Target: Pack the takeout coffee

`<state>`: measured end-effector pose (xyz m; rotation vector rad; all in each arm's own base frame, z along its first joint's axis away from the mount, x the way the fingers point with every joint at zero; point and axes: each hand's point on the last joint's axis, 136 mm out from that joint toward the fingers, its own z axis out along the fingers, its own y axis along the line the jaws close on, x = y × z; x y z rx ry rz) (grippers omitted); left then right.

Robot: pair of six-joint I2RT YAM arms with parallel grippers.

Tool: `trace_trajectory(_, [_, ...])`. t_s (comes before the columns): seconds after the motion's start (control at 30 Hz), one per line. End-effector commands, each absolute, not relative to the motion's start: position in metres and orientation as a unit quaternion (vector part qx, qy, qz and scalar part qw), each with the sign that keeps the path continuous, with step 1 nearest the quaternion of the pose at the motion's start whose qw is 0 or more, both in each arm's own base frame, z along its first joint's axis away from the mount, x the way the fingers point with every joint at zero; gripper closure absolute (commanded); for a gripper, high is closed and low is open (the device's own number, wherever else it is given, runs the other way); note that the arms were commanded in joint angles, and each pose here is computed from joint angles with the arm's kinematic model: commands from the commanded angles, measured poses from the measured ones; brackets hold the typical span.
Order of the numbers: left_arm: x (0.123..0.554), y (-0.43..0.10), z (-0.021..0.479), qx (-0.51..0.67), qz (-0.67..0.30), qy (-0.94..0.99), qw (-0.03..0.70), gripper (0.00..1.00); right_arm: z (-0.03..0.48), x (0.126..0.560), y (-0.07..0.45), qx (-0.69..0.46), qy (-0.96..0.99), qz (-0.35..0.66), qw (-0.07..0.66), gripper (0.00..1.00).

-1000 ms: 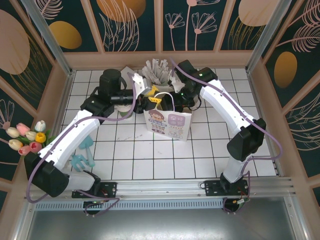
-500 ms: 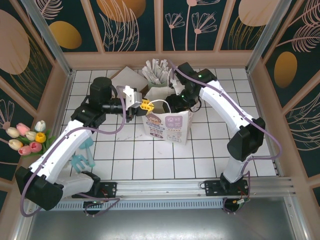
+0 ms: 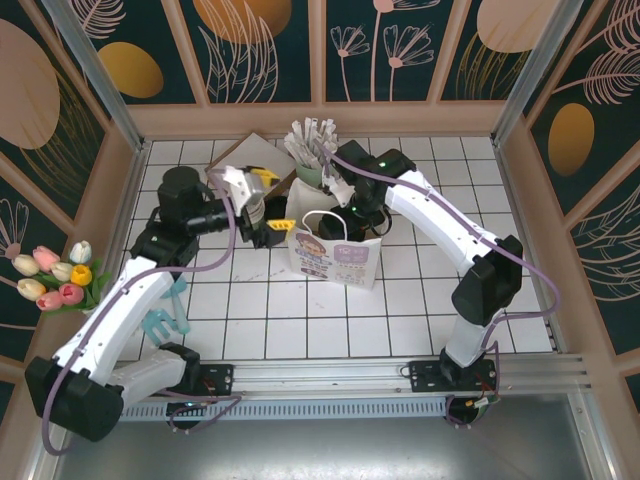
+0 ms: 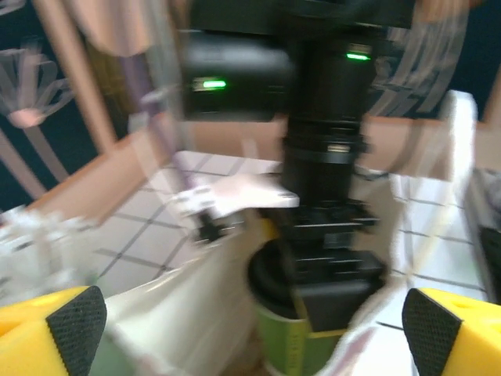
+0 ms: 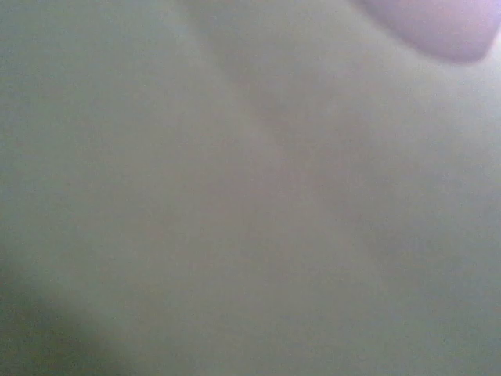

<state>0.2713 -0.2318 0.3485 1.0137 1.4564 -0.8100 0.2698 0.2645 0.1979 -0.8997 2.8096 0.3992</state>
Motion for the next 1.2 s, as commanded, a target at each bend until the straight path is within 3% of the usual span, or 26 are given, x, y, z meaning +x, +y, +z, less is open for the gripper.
trace_trajectory(0.0, [0.31,-0.211,0.369,0.311,-0.33,0.663,0.595,0.01,0.212,0.271,0.265,-0.317,0.934,0.128,0.106,0.47])
trace_trajectory(0.17, [0.333,-0.232,0.353,0.222,-0.43,0.74,0.466,0.02,0.22,0.276,0.265,-0.311,0.933,0.122,0.131,0.47])
trace_trajectory(0.37, [0.337,-0.236,0.313,0.197,-0.402,0.797,0.405,0.09,0.229,0.284,0.266,-0.31,0.928,0.12,0.165,0.47])
trace_trajectory(0.63, [0.323,-0.257,0.278,0.223,-0.411,0.821,0.327,0.28,0.238,0.286,0.266,-0.314,0.923,0.113,0.191,0.47])
trace_trajectory(0.8, [0.327,-0.254,0.268,0.212,-0.394,0.834,0.322,0.56,0.232,0.277,0.267,-0.35,0.911,0.105,0.191,0.47])
trace_trajectory(1.0, [0.35,-0.255,0.271,0.213,-0.365,0.842,0.335,0.98,0.205,0.258,0.274,-0.394,0.906,0.073,0.134,0.48])
trace_trajectory(1.17, [0.367,-0.26,0.292,0.232,-0.353,0.834,0.354,1.0,0.193,0.246,0.275,-0.375,0.919,0.081,0.092,0.49])
